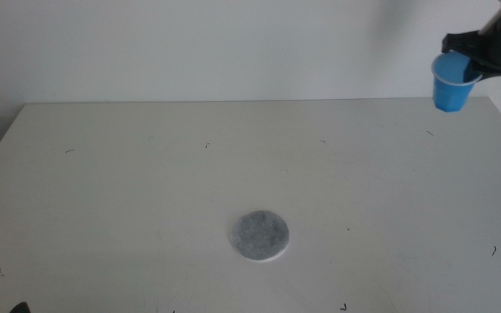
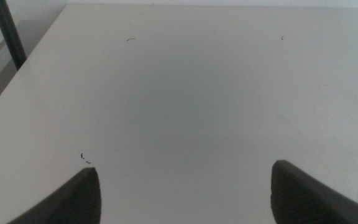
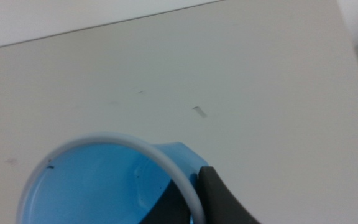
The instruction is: Place an empty cup on a cup mat.
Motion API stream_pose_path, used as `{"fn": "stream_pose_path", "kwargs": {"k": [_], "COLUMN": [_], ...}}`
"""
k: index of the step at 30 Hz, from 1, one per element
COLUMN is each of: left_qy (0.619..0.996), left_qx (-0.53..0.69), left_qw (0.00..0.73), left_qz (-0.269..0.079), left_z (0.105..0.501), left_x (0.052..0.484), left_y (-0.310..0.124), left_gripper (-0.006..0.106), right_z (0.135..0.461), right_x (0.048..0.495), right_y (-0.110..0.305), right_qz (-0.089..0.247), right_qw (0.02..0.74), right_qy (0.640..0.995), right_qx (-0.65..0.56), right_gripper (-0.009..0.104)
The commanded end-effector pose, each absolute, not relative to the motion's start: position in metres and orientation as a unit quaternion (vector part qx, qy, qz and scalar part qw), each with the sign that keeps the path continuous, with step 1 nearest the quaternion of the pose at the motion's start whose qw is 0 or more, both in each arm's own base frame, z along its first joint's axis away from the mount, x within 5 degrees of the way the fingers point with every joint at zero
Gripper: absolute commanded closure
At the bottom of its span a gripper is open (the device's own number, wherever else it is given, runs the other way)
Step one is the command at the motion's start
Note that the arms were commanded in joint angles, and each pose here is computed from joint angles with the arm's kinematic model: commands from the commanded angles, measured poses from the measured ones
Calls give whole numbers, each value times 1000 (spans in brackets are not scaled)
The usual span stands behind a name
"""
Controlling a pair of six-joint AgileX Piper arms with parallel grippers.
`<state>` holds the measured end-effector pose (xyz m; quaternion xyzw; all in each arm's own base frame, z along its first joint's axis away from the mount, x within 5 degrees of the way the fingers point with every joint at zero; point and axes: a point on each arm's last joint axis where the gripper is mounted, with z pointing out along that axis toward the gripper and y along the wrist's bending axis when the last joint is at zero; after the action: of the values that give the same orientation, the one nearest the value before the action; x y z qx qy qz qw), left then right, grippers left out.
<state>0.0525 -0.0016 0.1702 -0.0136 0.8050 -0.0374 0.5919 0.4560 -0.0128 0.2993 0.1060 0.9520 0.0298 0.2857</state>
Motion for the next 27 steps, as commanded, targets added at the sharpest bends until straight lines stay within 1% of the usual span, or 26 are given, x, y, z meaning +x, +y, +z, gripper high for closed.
{"fn": "stream_pose_path", "kwargs": {"k": [1,4,7,11,14,18,22,27], "left_qy": [782,782,782,782,782,782,782,782], "left_qx": [-16,-16,-16,-16,-16,-16,-16,-16], "left_qw": [622,622,622,622,622,622,622,622], "left_qz": [-44,-44,-44,-44,-44,-44,-44,-44], "left_z": [178,178,178,178,178,178,178,178], "left_x": [54,54,54,54,54,54,54,54], "left_y": [-2,-2,-2,-2,-2,-2,-2,-2], "left_gripper": [-5,-5,-5,-5,-5,-5,-5,-5], "right_z": [351,367,378,379,379,371,354,328], "right_x": [433,417,403,389,376,362,351,343], "right_y": [7,41,75,123,158,191,210,227], "right_qz": [44,66,96,128,145,156,160,157], "right_qw": [350,359,365,354,345,332,305,276], "right_qy": [932,930,926,926,925,924,930,936], "right_qx": [84,53,21,-24,-65,-105,-129,-150], "right_gripper": [96,96,96,96,96,96,96,96]}}
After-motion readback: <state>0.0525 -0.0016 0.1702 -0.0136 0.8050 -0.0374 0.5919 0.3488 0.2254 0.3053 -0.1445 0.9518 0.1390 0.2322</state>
